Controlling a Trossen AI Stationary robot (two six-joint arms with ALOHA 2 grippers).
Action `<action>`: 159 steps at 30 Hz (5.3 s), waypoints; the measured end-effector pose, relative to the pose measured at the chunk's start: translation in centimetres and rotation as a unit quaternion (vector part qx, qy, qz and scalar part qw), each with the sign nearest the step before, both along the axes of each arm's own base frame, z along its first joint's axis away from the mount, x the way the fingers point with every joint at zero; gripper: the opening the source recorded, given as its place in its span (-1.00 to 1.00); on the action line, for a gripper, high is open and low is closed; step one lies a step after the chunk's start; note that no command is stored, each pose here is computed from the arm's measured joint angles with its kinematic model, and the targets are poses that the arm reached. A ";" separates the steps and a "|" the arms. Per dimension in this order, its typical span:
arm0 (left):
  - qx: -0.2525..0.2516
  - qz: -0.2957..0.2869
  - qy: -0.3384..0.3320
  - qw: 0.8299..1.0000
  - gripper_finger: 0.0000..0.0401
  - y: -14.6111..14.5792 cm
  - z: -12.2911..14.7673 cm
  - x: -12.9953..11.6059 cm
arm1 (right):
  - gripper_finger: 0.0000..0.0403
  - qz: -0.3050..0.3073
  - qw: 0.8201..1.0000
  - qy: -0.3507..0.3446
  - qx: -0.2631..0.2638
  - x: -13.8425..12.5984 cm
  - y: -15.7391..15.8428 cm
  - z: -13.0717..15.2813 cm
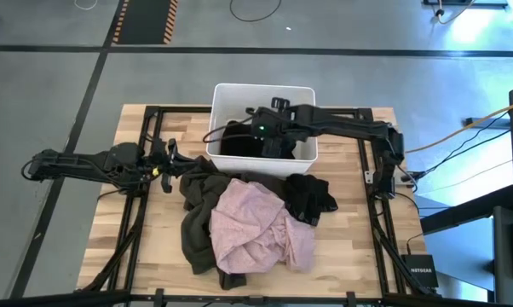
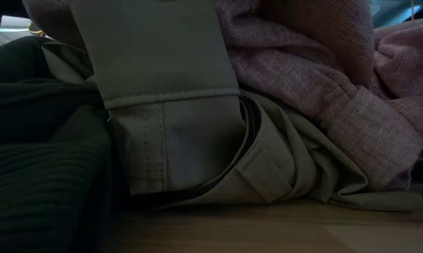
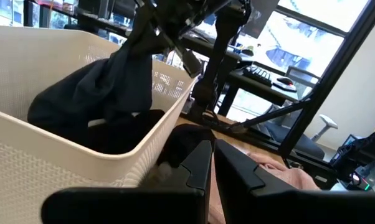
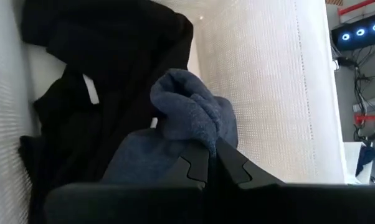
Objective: Sort clothes
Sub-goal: Put the blue boxer into the white laundry bin, then put the black boxer into the white laundry bin
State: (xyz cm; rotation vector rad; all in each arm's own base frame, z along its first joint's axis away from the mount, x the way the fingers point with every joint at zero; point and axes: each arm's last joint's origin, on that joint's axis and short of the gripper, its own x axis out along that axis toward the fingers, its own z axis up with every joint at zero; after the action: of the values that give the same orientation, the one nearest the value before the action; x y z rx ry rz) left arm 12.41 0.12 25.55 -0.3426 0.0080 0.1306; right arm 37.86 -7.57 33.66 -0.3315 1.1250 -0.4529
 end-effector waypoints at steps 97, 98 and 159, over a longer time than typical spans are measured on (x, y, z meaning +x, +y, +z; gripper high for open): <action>0.044 0.009 -0.037 0.998 -0.92 0.1 0.8 0.0 | 0.12 -0.078 0.976 -0.079 0.190 -17.2 15.3 -13.5; 0.044 0.009 -0.037 0.998 -0.92 0.1 0.8 0.0 | 0.12 -0.077 0.976 -0.079 0.188 -17.0 15.0 -13.6; 0.022 0.008 -0.026 0.999 -0.92 0.1 0.5 0.0 | -0.97 -0.001 0.960 -0.215 0.180 -14.6 13.5 -3.0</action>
State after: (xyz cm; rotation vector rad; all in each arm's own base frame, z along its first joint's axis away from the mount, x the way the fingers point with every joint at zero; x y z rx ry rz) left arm 12.40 0.17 26.10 -0.3017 -0.0488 0.1379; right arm 23.25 5.95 30.69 0.0880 0.7597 -0.2929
